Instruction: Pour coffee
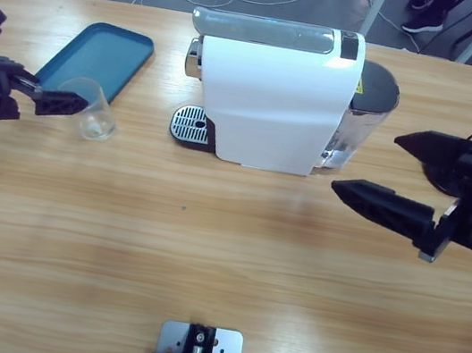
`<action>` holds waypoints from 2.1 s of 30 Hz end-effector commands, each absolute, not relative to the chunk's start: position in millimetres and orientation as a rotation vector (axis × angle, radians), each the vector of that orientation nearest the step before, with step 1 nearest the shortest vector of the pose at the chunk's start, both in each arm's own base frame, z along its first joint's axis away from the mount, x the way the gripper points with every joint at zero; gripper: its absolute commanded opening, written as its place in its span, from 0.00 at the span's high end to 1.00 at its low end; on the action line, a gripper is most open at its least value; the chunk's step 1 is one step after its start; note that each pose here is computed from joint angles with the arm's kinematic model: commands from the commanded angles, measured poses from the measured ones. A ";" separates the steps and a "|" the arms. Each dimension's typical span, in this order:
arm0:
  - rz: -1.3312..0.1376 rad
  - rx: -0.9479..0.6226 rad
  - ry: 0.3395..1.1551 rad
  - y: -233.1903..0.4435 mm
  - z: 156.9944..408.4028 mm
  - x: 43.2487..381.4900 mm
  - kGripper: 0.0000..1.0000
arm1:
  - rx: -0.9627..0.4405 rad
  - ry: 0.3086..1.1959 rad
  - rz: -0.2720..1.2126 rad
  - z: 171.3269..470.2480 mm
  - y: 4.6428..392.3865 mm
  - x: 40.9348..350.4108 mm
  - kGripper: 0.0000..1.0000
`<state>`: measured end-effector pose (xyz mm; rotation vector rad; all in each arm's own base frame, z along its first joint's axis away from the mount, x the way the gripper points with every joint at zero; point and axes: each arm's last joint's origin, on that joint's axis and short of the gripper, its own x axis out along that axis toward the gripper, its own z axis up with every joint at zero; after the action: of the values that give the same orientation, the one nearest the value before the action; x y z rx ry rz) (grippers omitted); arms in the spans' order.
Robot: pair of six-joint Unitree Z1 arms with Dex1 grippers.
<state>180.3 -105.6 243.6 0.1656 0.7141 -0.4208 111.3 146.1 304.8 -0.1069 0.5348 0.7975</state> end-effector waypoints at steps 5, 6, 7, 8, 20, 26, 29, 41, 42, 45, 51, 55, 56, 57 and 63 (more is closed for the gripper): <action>-0.399 0.192 0.820 -107.6 213.6 186.9 0.02 | -0.105 0.560 0.772 286.4 136.6 107.5 0.00; -0.399 0.192 0.822 -108.8 211.7 188.9 0.02 | -0.106 0.561 0.770 286.0 136.4 107.5 0.00; -0.397 0.192 0.822 -110.2 209.7 191.4 0.02 | -0.108 0.562 0.767 285.4 136.3 107.6 0.00; -0.395 0.193 0.822 -112.0 207.3 194.5 0.02 | -0.109 0.562 0.764 285.3 136.3 107.6 0.00; -0.328 0.204 0.802 -121.9 186.3 217.4 0.02 | -0.128 0.566 0.721 279.4 136.5 110.5 0.00; -0.308 0.189 0.839 -121.4 176.3 217.0 0.04 | -0.130 0.571 0.718 277.2 139.7 113.2 0.00; -0.303 0.184 0.848 -120.0 174.4 214.7 0.12 | -0.130 0.571 0.719 277.1 140.4 113.7 0.00; -0.387 0.253 0.774 -127.4 184.7 204.9 0.56 | -0.123 0.558 0.713 278.6 139.2 113.3 0.00; -0.426 0.273 0.743 -132.0 190.3 200.4 0.56 | -0.121 0.553 0.713 280.0 138.2 112.7 0.00; -0.569 0.297 0.646 -142.3 211.1 189.7 0.56 | -0.124 0.548 0.700 280.8 136.5 112.2 0.00; -0.680 0.302 0.596 -168.6 226.2 215.7 0.56 | -0.129 0.548 0.689 279.7 132.4 109.8 0.00; -0.709 0.325 0.605 -191.3 224.5 243.2 0.56 | -0.134 0.545 0.682 280.6 125.4 105.1 0.00; -0.727 0.323 0.618 -197.8 221.2 249.9 0.56 | -0.136 0.546 0.681 279.7 123.2 103.4 0.00; -0.743 0.324 0.631 -205.9 215.7 256.5 0.56 | -0.136 0.547 0.680 278.7 121.2 102.1 0.00; -0.775 0.338 0.679 -223.7 195.2 265.9 0.56 | -0.136 0.540 0.657 278.2 109.2 96.1 0.00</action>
<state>256.4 -204.5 228.0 0.3051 0.5823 -0.7274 104.7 130.0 285.8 -0.1326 0.5344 0.7122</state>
